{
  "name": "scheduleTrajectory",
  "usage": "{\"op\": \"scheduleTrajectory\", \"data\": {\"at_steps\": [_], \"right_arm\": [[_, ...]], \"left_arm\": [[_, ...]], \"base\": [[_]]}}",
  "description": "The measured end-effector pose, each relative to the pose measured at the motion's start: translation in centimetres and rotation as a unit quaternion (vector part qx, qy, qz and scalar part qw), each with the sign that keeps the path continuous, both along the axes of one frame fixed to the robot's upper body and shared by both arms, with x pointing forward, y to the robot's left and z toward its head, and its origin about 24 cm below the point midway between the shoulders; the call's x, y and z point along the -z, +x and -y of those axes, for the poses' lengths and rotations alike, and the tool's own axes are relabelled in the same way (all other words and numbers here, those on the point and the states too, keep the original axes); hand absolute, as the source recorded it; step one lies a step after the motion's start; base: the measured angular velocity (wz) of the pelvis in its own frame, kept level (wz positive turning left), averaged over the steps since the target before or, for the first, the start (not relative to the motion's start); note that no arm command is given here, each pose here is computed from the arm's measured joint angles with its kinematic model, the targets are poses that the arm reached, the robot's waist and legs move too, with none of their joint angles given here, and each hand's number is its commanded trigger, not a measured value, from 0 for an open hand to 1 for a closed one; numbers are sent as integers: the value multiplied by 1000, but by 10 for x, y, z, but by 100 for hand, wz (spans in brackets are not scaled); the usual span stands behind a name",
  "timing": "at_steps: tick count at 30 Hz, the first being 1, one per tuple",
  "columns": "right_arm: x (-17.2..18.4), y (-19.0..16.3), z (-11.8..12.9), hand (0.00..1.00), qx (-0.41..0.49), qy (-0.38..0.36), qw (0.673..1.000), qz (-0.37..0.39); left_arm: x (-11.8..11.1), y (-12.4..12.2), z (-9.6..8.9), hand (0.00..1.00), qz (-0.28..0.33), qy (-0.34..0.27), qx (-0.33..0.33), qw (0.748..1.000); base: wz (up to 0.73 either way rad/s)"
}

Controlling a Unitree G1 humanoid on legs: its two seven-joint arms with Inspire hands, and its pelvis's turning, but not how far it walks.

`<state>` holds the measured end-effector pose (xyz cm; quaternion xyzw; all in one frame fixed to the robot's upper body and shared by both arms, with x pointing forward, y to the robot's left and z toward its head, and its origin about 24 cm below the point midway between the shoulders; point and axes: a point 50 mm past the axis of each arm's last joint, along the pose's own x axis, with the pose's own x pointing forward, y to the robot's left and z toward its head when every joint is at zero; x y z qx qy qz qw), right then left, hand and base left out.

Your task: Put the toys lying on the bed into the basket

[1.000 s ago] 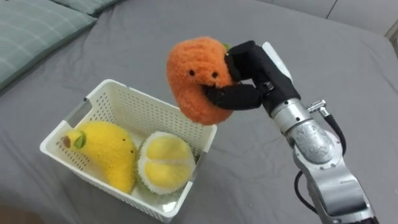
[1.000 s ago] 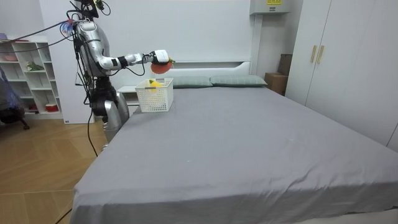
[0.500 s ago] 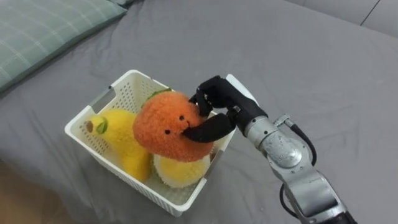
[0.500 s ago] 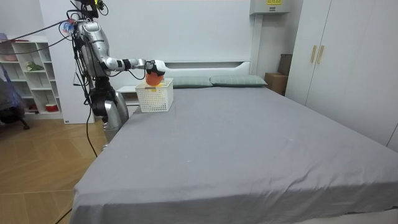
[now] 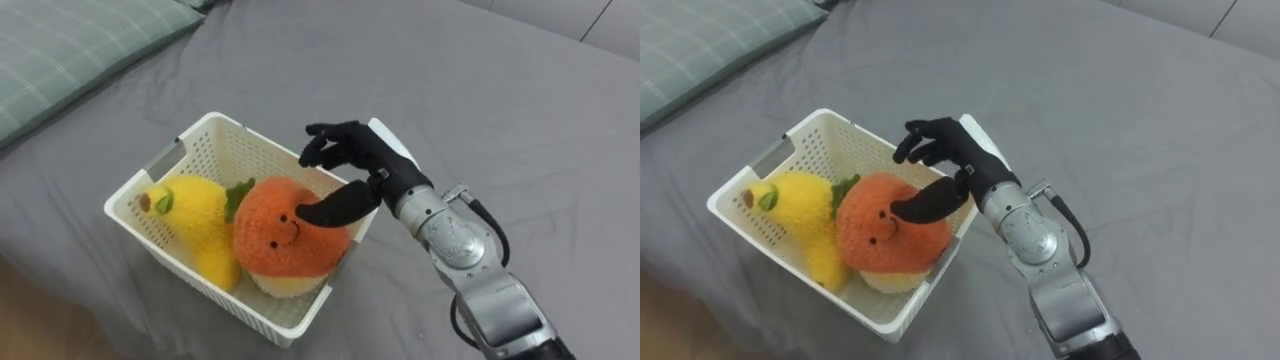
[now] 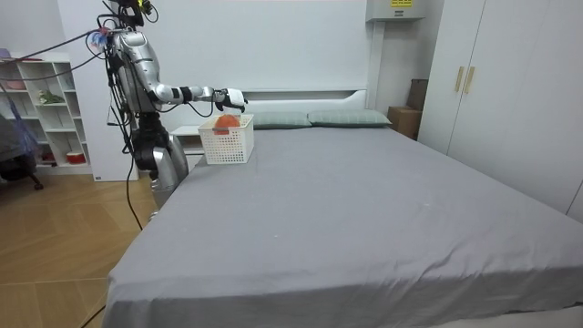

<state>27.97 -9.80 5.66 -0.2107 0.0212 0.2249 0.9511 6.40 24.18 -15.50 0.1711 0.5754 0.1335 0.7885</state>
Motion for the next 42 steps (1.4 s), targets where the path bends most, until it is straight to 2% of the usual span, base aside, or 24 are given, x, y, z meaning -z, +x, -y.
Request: {"op": "scheduleTrajectory", "data": {"at_steps": [13,19,24,31,36,42], "right_arm": [[-1,2,6,0,10,-4,1000,3],[0,2,19,0,37,27,999,-7],[0,1,44,0,101,63,993,7],[14,-17,72,0,163,61,985,3],[-1,-23,111,0,256,92,961,53],[5,-40,144,0,341,91,934,60]], "left_arm": [[-1,7,0,0,9,-14,7,1000],[-3,9,-3,0,15,-8,3,1000],[-4,11,-3,0,33,-2,2,999],[-2,0,-4,0,38,-6,-29,999],[-1,-15,-10,0,30,1,-54,998],[0,-28,-14,0,14,9,-73,997]], "base": [[-1],[-8],[-9],[-24],[-24],[-25]]}}
